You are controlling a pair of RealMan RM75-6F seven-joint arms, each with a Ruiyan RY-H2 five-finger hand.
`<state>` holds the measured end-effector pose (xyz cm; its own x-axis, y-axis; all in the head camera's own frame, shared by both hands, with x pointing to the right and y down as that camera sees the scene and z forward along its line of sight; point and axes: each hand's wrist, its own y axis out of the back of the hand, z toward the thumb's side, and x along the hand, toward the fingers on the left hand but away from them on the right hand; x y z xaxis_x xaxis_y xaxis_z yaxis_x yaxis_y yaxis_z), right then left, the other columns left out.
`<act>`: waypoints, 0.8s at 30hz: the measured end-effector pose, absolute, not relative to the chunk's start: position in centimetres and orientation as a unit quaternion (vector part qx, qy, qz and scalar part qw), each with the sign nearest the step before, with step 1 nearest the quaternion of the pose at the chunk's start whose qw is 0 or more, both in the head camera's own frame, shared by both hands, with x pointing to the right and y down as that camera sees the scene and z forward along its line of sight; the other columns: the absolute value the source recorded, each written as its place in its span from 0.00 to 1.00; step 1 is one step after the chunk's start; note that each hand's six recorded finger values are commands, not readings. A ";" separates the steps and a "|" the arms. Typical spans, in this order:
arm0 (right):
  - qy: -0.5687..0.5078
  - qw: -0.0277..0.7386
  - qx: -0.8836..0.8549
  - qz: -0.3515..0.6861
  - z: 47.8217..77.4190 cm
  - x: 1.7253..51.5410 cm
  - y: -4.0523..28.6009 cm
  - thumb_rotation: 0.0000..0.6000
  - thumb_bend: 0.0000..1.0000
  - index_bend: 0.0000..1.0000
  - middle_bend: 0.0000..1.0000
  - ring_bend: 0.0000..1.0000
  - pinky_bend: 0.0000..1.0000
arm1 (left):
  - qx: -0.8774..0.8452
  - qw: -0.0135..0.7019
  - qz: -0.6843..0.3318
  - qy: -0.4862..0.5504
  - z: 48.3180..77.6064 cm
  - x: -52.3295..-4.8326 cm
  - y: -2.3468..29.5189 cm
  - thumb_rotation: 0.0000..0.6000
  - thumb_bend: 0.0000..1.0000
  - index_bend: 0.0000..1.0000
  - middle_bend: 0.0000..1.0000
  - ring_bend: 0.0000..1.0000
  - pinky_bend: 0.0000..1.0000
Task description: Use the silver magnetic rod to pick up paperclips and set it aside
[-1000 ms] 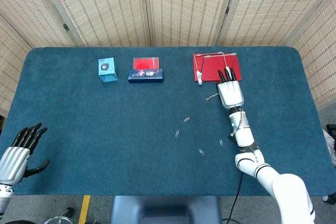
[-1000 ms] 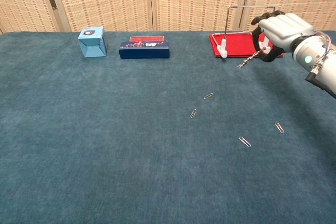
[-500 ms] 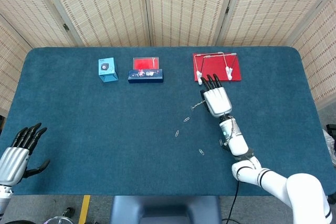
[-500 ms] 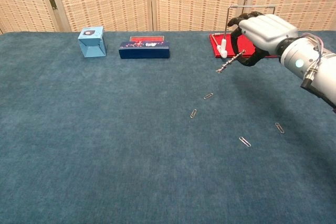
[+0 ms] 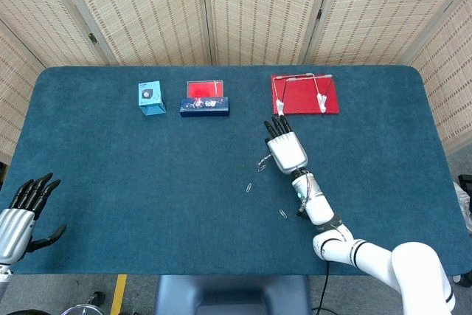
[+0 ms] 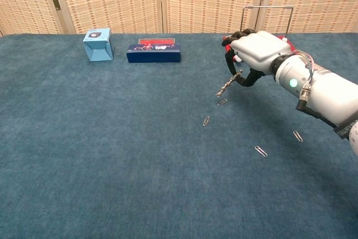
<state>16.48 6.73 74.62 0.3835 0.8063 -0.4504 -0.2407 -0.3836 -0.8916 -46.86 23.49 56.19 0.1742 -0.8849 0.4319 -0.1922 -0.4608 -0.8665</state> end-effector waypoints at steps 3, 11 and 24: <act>-0.210 0.513 -0.655 0.513 74.9 16.3 6.9 1.00 0.41 0.75 0.14 0.03 0.00 | -0.686 0.339 -0.509 0.393 56.2 -46.9 23.4 1.00 0.35 0.00 0.00 0.00 0.00; -0.201 0.518 -0.651 0.517 75.3 16.5 7.1 1.00 0.41 0.75 0.14 0.04 0.00 | -0.687 0.339 -0.510 0.392 56.2 -47.0 23.5 1.00 0.35 0.00 0.00 0.00 0.00; -0.214 0.516 -0.656 0.507 74.8 16.5 6.9 1.00 0.41 0.75 0.14 0.03 0.00 | -0.685 0.340 -0.511 0.392 56.3 -47.0 23.4 1.00 0.35 0.00 0.00 0.00 0.00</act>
<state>16.55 6.92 74.77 0.3945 0.8046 -0.4439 -0.2423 -0.3749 -0.8948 -46.99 23.44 56.30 0.1699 -0.8843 0.4350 -0.1895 -0.4625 -0.8661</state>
